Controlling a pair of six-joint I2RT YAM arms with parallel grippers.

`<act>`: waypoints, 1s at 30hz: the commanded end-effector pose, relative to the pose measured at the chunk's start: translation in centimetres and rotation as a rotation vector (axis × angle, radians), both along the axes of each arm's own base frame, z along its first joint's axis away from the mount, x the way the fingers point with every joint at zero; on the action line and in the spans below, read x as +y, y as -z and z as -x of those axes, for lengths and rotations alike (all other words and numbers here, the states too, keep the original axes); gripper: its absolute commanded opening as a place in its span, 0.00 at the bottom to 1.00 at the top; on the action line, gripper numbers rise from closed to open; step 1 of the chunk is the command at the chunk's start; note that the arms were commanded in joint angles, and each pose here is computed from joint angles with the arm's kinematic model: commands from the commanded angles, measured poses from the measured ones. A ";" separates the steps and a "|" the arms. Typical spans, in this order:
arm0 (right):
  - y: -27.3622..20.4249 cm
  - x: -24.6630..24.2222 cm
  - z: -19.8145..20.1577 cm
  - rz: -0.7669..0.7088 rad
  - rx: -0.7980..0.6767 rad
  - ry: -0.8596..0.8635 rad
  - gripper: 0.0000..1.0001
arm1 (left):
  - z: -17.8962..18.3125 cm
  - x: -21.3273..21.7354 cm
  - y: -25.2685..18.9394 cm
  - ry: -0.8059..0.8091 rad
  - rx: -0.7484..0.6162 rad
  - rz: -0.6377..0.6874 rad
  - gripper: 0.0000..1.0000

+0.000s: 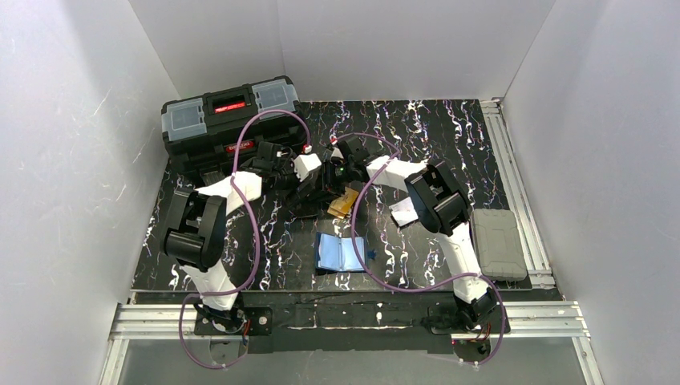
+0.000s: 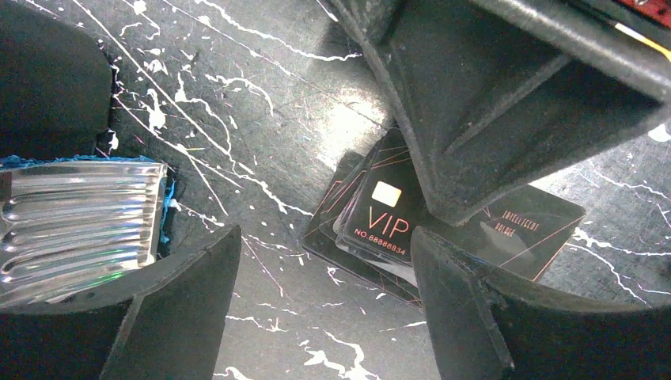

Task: Put the credit cards into the card holder
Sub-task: Pick up the credit card from the center of the board.

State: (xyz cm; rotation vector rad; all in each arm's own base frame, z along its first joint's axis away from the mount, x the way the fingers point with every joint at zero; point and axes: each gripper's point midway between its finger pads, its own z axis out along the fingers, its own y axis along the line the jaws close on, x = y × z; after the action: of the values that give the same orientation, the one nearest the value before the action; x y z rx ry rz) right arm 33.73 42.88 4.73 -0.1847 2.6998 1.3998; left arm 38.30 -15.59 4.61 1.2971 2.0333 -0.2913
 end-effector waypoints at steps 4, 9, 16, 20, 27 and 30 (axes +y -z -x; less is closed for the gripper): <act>-0.2 0.4 -0.2 -0.032 0.002 -0.007 0.36 | 0.6 0.2 -0.6 -0.003 0.023 0.017 0.78; 0.3 0.1 -0.2 -0.008 0.000 -0.004 0.35 | -0.4 1.0 -3.3 -0.054 0.047 0.053 0.79; 0.4 0.1 -0.4 -0.003 0.000 -0.002 0.35 | 1.9 1.4 -1.9 0.009 0.096 0.049 0.80; 0.8 -0.1 -0.4 0.008 0.007 0.001 0.35 | 2.6 0.3 -1.2 0.049 0.106 0.082 0.80; 1.0 -0.4 -0.7 0.013 0.013 0.009 0.34 | 2.4 -0.5 -0.4 0.098 0.070 0.079 0.79; 1.1 -0.6 -0.7 0.018 0.017 0.012 0.34 | 2.4 -0.1 0.0 0.111 0.052 0.049 0.79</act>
State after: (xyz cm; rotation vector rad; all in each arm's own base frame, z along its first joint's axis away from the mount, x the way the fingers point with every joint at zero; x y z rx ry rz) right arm 33.86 42.49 3.72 -0.1502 2.7296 1.3814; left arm 36.09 -15.32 4.48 1.3307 2.0530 -0.4338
